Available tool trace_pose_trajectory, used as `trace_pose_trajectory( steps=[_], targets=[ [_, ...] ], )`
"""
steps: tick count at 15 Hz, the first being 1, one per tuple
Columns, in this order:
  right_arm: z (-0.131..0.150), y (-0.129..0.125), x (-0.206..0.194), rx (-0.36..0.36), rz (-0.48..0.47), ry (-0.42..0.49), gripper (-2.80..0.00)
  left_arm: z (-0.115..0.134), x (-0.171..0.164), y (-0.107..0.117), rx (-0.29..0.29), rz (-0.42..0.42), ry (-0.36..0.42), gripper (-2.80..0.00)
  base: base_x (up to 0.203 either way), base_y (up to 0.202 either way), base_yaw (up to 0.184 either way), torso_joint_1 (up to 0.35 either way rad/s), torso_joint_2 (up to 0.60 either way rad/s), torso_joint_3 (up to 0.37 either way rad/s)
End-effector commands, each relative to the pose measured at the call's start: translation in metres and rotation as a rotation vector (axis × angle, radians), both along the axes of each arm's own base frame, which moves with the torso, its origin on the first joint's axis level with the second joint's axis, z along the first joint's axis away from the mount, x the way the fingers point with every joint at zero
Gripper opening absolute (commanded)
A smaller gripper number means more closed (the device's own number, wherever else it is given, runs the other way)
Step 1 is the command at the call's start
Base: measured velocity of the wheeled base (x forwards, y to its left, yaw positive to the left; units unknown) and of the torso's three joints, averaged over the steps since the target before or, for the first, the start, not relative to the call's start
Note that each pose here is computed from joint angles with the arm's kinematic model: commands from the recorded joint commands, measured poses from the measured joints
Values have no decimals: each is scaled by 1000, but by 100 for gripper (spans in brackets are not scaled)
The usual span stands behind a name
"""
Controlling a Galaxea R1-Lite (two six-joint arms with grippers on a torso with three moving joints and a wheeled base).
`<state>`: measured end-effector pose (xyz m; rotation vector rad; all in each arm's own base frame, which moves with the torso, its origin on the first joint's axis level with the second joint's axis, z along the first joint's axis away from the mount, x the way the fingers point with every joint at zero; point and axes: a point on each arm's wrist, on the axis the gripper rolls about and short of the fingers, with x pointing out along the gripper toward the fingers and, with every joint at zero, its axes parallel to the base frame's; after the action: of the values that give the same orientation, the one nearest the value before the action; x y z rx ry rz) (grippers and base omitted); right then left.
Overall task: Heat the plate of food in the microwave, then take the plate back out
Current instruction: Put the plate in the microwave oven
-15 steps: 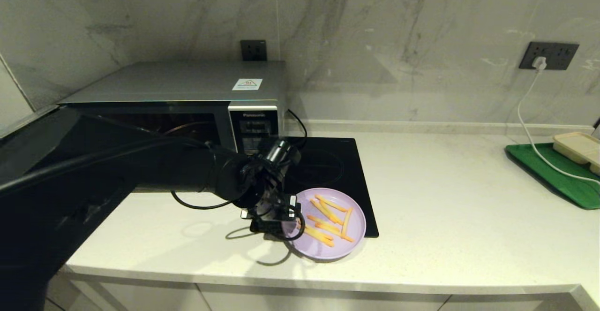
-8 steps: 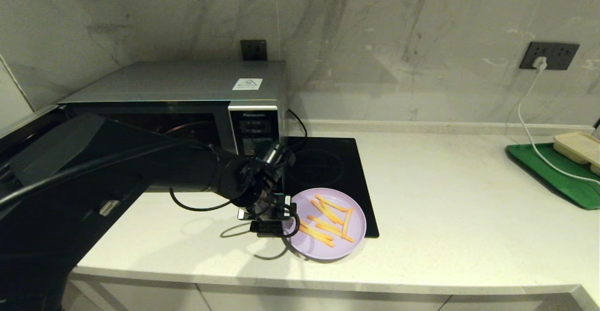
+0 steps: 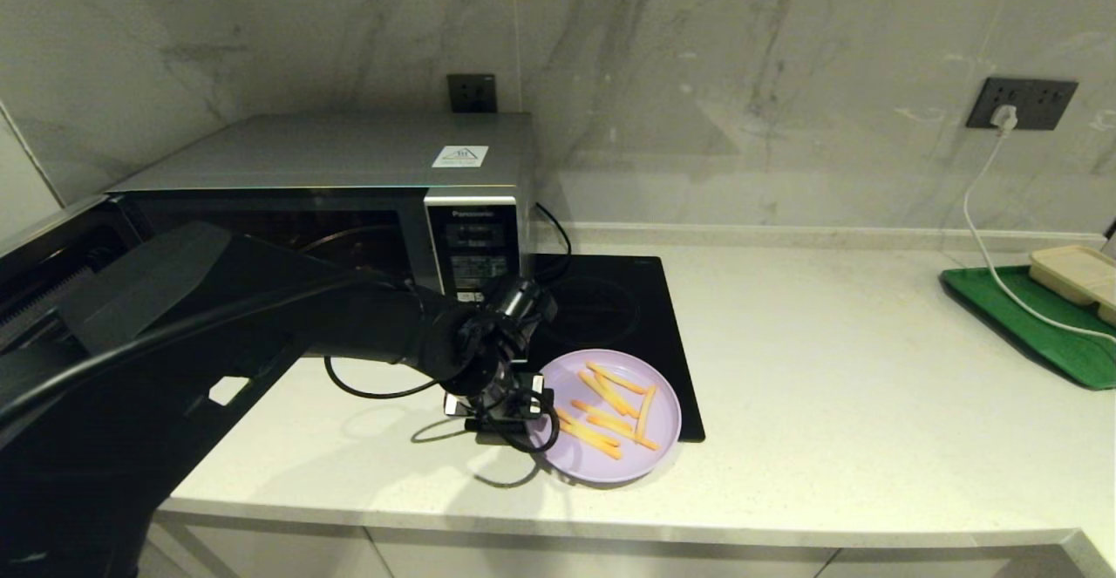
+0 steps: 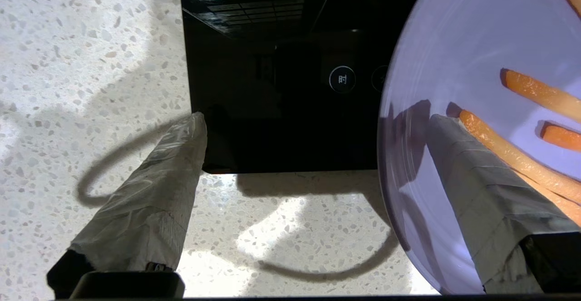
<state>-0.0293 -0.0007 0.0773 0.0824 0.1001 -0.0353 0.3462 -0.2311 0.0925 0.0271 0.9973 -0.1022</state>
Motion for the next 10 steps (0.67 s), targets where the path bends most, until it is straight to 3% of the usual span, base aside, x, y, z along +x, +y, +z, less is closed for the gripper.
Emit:
trace_pose_trajectory(
  steps=[1,4,8,9,10],
  targets=[
    [0,0,0,0,0,1,-280,-1,-1,-1,8,0,10,0,0,0,0,0,0,0],
    [0,0,0,0,1,1,-280,-10,1,-2,43,10,21,0,0,0,0,0,0,0],
    [0,0,0,0,1,1,-280,-7,1,-3,42,11,11,0,0,0,0,0,0,0],
    [0,0,0,0,-1,1,-280,-7,1,-3,42,12,11,-43,0,0,0,0,0,0],
    [0,0,0,0,0,1,-280,-7,1,-3,42,11,11,-280,0,0,0,0,0,0]
  ],
)
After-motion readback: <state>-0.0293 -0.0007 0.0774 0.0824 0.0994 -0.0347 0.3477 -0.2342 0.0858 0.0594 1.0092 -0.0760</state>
